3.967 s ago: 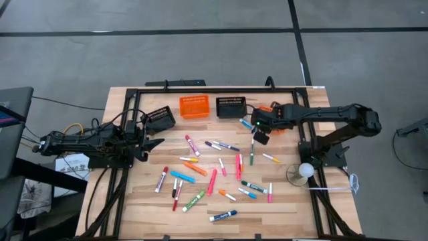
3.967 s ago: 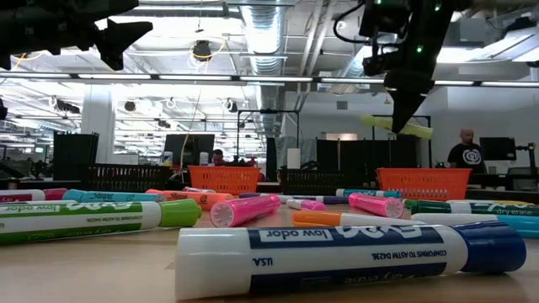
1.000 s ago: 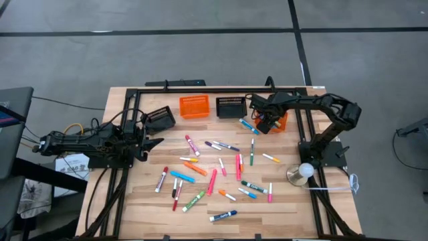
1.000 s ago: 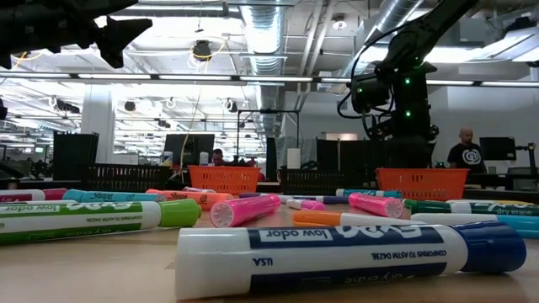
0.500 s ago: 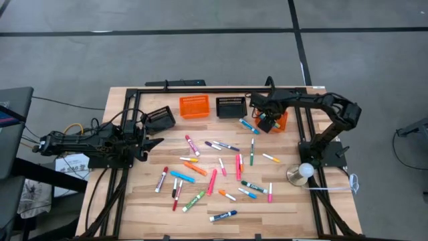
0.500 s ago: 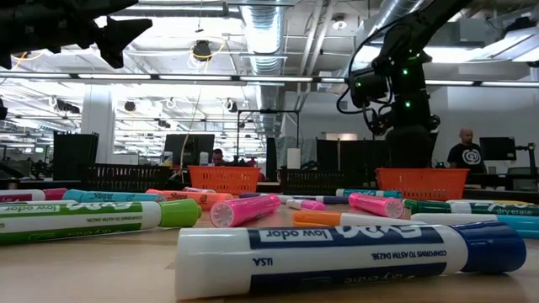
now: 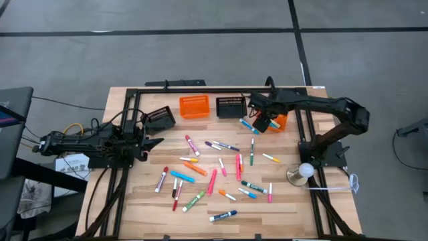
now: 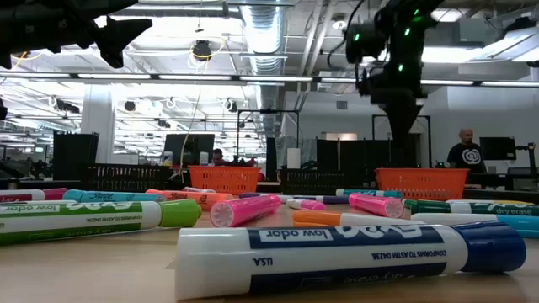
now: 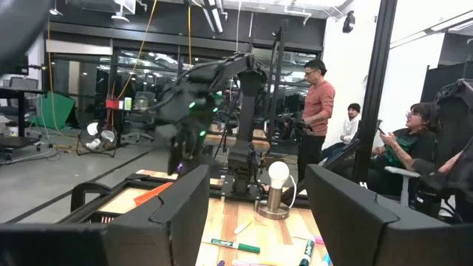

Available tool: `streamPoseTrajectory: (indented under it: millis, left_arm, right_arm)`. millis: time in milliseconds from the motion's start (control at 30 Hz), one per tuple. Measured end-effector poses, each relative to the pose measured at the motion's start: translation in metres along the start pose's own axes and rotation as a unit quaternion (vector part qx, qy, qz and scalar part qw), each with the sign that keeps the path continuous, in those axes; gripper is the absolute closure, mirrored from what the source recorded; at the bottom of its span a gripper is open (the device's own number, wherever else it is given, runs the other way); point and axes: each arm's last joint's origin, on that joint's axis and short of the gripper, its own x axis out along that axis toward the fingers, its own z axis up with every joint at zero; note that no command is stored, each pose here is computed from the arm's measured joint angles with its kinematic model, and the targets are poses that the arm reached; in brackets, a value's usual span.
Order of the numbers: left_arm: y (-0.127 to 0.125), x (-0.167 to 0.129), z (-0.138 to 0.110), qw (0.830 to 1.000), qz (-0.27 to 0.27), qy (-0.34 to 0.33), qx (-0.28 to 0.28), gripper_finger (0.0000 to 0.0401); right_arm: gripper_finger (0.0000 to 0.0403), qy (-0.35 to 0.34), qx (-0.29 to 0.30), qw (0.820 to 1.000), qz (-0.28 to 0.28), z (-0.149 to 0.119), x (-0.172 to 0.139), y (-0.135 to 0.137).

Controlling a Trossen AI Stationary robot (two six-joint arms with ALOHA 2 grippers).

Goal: Pick & Place Markers
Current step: Put the right pink marker into the right orange bin

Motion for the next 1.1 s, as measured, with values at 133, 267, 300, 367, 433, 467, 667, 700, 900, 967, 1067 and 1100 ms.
streamPoseTrajectory:
  millis: [133, 267, 300, 367, 433, 467, 667, 700, 900, 967, 1067, 1100]
  left_arm:
    - [0.000, 0.000, 0.000, 1.000, 0.000, 0.000, 0.000, 0.0179]
    - [0.000, 0.000, 0.000, 1.000, 0.000, 0.000, 0.000, 0.0179]
    - [0.000, 0.000, 0.000, 1.000, 0.000, 0.000, 0.000, 0.0179]
    - [0.000, 0.000, 0.000, 1.000, 0.000, 0.000, 0.000, 0.0179]
    - [0.000, 0.000, 0.000, 1.000, 0.000, 0.000, 0.000, 0.0179]
    - [0.000, 0.000, 0.000, 1.000, 0.000, 0.000, 0.000, 0.0179]
    - [0.000, 0.000, 0.000, 1.000, 0.000, 0.000, 0.000, 0.0179]
    - [0.000, 0.000, 0.000, 1.000, 0.000, 0.000, 0.000, 0.0179]
    - [0.000, 0.000, 0.000, 1.000, 0.000, 0.000, 0.000, 0.0179]
    - [0.000, 0.000, 0.000, 1.000, 0.000, -0.001, 0.000, 0.0179]
    - [0.000, 0.001, 0.000, 1.000, 0.000, -0.001, 0.000, 0.0179]
    - [0.000, 0.001, 0.000, 1.000, 0.000, -0.001, 0.000, 0.0179]
  right_arm:
    - [0.0246, -0.054, 0.013, 0.998, 0.022, -0.014, -0.028, 0.008]
    - [0.0244, -0.094, 0.021, 0.994, 0.056, -0.029, -0.051, 0.019]
    - [0.0244, -0.102, 0.017, 0.992, 0.067, -0.033, -0.056, 0.022]
    - [0.0243, -0.112, 0.006, 0.990, 0.086, -0.040, -0.064, 0.030]
    - [0.0244, -0.120, -0.006, 0.988, 0.101, -0.047, -0.070, 0.040]
    - [0.0244, -0.125, -0.011, 0.986, 0.108, -0.049, -0.073, 0.045]
    - [0.0248, -0.160, -0.042, 0.974, 0.157, -0.060, -0.085, 0.079]
    - [0.0248, -0.163, -0.046, 0.972, 0.163, -0.062, -0.086, 0.085]
    - [0.0249, -0.185, -0.062, 0.959, 0.205, -0.066, -0.090, 0.114]
    - [0.0249, -0.184, -0.073, 0.958, 0.210, -0.068, -0.089, 0.121]
    - [0.0249, -0.180, -0.083, 0.957, 0.211, -0.071, -0.086, 0.130]
    - [0.0249, -0.184, -0.084, 0.956, 0.214, -0.070, -0.086, 0.133]
